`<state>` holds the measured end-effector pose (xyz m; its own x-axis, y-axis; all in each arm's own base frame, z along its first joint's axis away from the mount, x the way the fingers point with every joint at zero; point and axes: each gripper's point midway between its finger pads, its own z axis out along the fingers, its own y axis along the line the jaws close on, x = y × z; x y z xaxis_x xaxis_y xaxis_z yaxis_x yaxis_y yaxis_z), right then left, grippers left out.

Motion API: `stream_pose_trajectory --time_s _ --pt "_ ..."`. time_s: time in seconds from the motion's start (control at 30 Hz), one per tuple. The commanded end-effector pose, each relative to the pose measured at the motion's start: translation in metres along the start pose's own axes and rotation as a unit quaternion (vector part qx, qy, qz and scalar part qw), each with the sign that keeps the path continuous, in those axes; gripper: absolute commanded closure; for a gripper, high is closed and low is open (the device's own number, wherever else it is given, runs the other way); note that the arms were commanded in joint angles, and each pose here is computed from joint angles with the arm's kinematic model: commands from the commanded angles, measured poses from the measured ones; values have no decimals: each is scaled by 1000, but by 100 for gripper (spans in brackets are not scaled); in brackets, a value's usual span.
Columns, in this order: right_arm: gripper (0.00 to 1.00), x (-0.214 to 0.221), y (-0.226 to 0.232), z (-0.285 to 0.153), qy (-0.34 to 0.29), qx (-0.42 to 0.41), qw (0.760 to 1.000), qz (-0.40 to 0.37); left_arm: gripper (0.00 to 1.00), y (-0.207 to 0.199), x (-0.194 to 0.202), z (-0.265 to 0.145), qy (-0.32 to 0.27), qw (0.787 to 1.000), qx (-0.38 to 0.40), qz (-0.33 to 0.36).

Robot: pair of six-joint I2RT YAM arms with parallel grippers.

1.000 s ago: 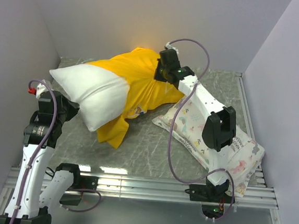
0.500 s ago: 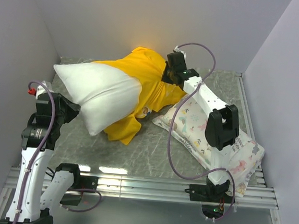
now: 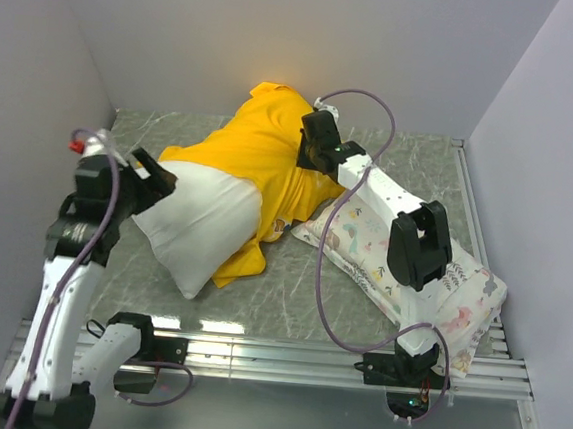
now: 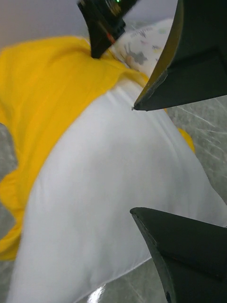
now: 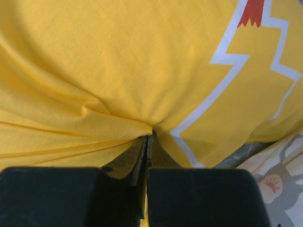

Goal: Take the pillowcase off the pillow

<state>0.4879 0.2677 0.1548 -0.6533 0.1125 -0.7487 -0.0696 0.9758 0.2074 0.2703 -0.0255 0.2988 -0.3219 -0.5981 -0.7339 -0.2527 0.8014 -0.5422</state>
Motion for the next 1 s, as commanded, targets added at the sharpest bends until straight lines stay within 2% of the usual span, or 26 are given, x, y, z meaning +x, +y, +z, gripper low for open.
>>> stream_pose_trajectory --time_s 0.0,0.07,0.13,0.2,0.23,0.27,0.3,0.33,0.37,0.43,0.47,0.53,0.63,0.67,0.73,0.77,0.87,0.97 --pt "100 21 -11 7 18 24 999 -21 11 6 40 42 55 998 -13 7" --pt "100 26 -11 7 25 19 999 -22 8 -4 48 55 52 999 -1 9" --pt "100 30 -9 6 26 15 999 -25 6 -6 68 70 73 997 -3 5" --pt "100 36 -8 7 34 15 999 -31 4 -2 78 86 76 997 -24 2" --pt "100 38 -9 6 35 16 999 -34 5 0 86 90 82 996 -31 5" --pt "100 40 -9 6 39 14 998 -39 9 3 93 95 90 995 -39 3" --pt "100 41 -9 5 41 13 998 -42 18 11 107 102 107 993 -50 7" --pt "100 40 -7 3 41 8 998 -45 36 13 117 104 116 992 -51 9" --pt "100 36 -8 0 41 8 998 -50 74 17 125 105 122 991 -57 4" --pt "100 26 -5 -7 33 5 998 -53 100 29 150 105 137 988 -64 6" --pt "97 15 -1 -14 24 0 998 -55 100 33 157 104 141 987 -70 -1" --pt "83 -6 10 -28 7 -13 998 -60 100 48 177 97 152 986 -74 -1" --pt "67 -30 25 -46 -24 -21 996 -81 100 52 186 91 156 985 -71 -7" --pt "56 -45 34 -54 -46 -30 995 -85 100 56 192 87 160 985 -70 -10" --pt "47 -61 55 -66 -78 -42 990 -108 100 56 200 83 167 984 -67 -7" --pt "38 -66 65 -69 -86 -50 988 -116 100 62 206 82 172 982 -73 -7" --pt "23 -77 96 -70 -116 -68 979 -150 99 67 221 77 184 980 -74 -5" --pt "13 -78 121 -59 -135 -78 968 -195 100 71 227 74 189 979 -73 -4"
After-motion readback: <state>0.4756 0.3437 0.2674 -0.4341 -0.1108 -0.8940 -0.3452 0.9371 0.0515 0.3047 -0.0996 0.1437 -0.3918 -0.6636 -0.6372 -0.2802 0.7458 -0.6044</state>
